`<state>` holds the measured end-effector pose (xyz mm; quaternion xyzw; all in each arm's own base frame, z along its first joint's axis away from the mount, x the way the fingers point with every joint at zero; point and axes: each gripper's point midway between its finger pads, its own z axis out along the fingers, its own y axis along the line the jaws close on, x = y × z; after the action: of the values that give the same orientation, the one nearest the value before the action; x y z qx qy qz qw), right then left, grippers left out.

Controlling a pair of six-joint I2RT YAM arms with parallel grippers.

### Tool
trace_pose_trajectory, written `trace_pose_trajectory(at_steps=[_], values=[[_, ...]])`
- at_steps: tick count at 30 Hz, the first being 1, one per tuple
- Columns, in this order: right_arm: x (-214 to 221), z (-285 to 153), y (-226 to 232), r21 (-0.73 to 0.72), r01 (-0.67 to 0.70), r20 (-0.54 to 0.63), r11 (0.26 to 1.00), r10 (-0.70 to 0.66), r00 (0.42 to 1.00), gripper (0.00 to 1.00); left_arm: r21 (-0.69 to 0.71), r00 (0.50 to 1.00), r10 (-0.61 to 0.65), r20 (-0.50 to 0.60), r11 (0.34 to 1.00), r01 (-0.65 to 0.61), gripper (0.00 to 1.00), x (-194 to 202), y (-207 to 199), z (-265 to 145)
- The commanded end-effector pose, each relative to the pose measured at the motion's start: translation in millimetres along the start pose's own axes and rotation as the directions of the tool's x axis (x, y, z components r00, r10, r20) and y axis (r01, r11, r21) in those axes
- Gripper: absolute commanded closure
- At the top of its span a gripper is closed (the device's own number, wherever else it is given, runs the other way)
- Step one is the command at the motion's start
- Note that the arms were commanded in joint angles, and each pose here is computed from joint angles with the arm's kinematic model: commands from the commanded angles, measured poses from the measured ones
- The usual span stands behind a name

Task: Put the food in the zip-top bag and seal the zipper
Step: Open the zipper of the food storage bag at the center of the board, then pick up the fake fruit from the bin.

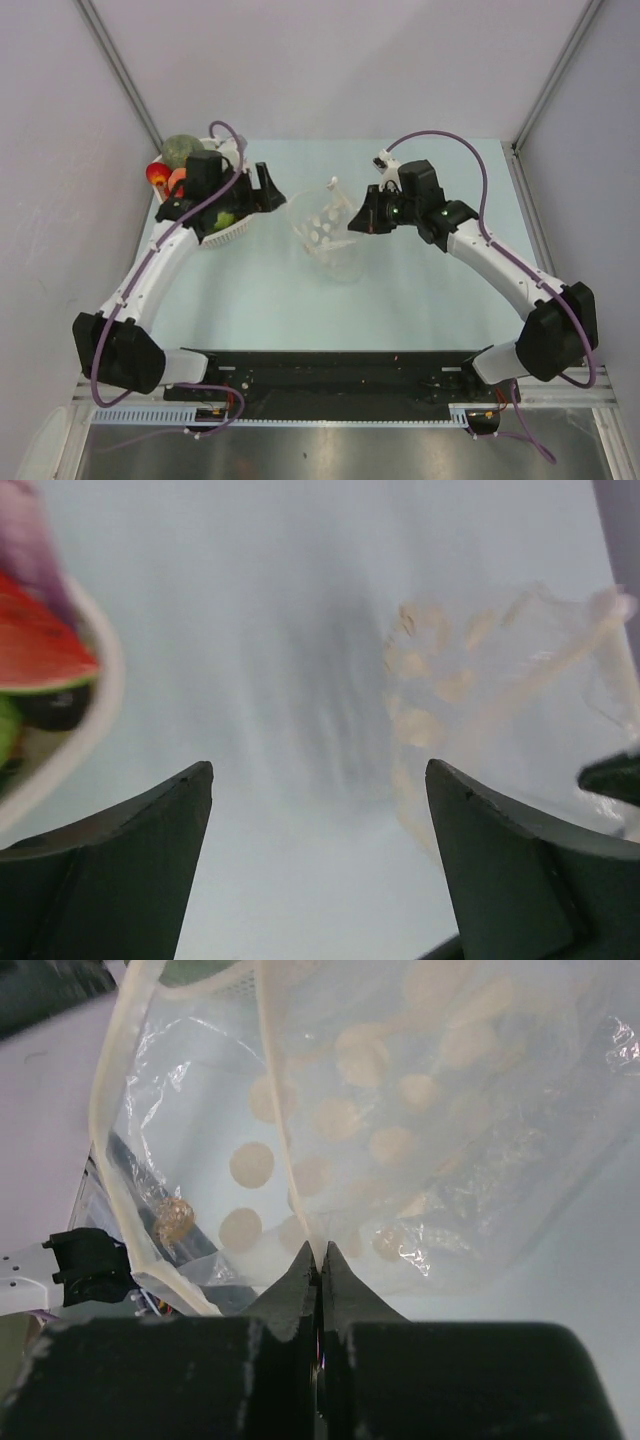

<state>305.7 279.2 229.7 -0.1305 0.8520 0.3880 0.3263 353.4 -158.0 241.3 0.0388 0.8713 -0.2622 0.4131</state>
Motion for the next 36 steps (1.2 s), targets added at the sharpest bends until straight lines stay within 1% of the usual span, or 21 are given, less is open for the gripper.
trace_pose_trajectory(at_steps=[1, 2, 4, 5, 6, 7, 8, 11, 16, 22, 27, 30, 31, 36], values=[[-23.2, 1.6, 10.7, -0.044, -0.021, 0.059, 0.999, 0.023, 0.998, 1.0, -0.197, 0.988, 0.007, 0.153, 0.98, 0.024, 0.08, -60.3, 65.4, -11.4], [-24.1, 2.6, 11.1, -0.048, -0.023, 0.062, 0.999, 0.026, 0.998, 1.0, -0.231, 0.984, -0.001, 0.177, 0.972, 0.042, 0.08, -71.5, 81.0, -15.8], [-23.8, 3.7, 10.8, -0.049, -0.028, 0.061, 0.998, 0.031, 0.998, 1.0, -0.276, 0.986, -0.023, 0.164, 0.959, 0.068, 0.07, -73.4, 105.3, -5.7], [-23.6, 4.1, 11.0, -0.052, -0.026, 0.059, 0.998, 0.029, 0.998, 1.0, -0.296, 0.982, -0.027, 0.188, 0.952, 0.083, 0.07, -82.8, 115.9, -7.3], [-22.3, 5.7, 9.4, -0.051, -0.032, 0.052, 0.998, 0.034, 0.998, 1.0, -0.31, 0.984, -0.04, 0.172, 0.946, 0.092, 0.07, -79.7, 125.5, 3.2], [-21.6, 6.1, 9.2, -0.051, -0.034, 0.049, 0.998, 0.037, 0.998, 1.0, -0.32, 0.984, -0.045, 0.173, 0.942, 0.099, 0.08, -80.5, 129.3, 6.9], [-21.6, 7.0, 8.2, -0.05, -0.038, 0.047, 0.998, 0.04, 0.998, 1.0, -0.348, 0.981, -0.058, 0.187, 0.93, 0.122, 0.08, -85.0, 145.6, 5.5], [-23.1, 7.7, 7.1, -0.053, -0.044, 0.044, 0.998, 0.047, 0.998, 1.0, -0.387, 0.979, -0.097, 0.182, 0.908, 0.161, 0.09, -83.6, 166.2, 19.6], [-26.8, 9.3, 4.9, -0.053, -0.057, 0.043, 0.997, 0.06, 0.997, 1.0, -0.39, 0.971, -0.137, 0.198, 0.897, 0.206, 0.09, -83.0, 183.9, 39.1], [-31.6, 8.4, -0.4, -0.046, -0.066, 0.05, 0.997, 0.068, 0.996, 1.0, -0.401, 0.968, -0.186, 0.166, 0.884, 0.239, 0.13, -71.4, 199.9, 60.5], [-32.9, 9.7, -4.3, -0.04, -0.072, 0.049, 0.997, 0.074, 0.996, 1.0, -0.409, 0.966, -0.201, 0.161, 0.878, 0.25, 0.22, -68.5, 207.5, 69.8], [-31.6, 10.9, -5.3, -0.039, -0.075, 0.044, 0.996, 0.077, 0.996, 1.0, -0.407, 0.963, -0.214, 0.163, 0.875, 0.263, 0.29, -69.0, 208.6, 71.5], [-31.5, 10.7, -5.8, -0.039, -0.076, 0.043, 0.996, 0.078, 0.996, 1.0, -0.406, 0.963, -0.216, 0.162, 0.875, 0.265, 0.35, -69.7, 208.0, 71.4], [-29.8, 12.3, -6.1, -0.043, -0.081, 0.034, 0.996, 0.082, 0.996, 1.0, -0.411, 0.958, -0.24, 0.157, 0.866, 0.284, 0.48, -65.6, 206.5, 67.4]])
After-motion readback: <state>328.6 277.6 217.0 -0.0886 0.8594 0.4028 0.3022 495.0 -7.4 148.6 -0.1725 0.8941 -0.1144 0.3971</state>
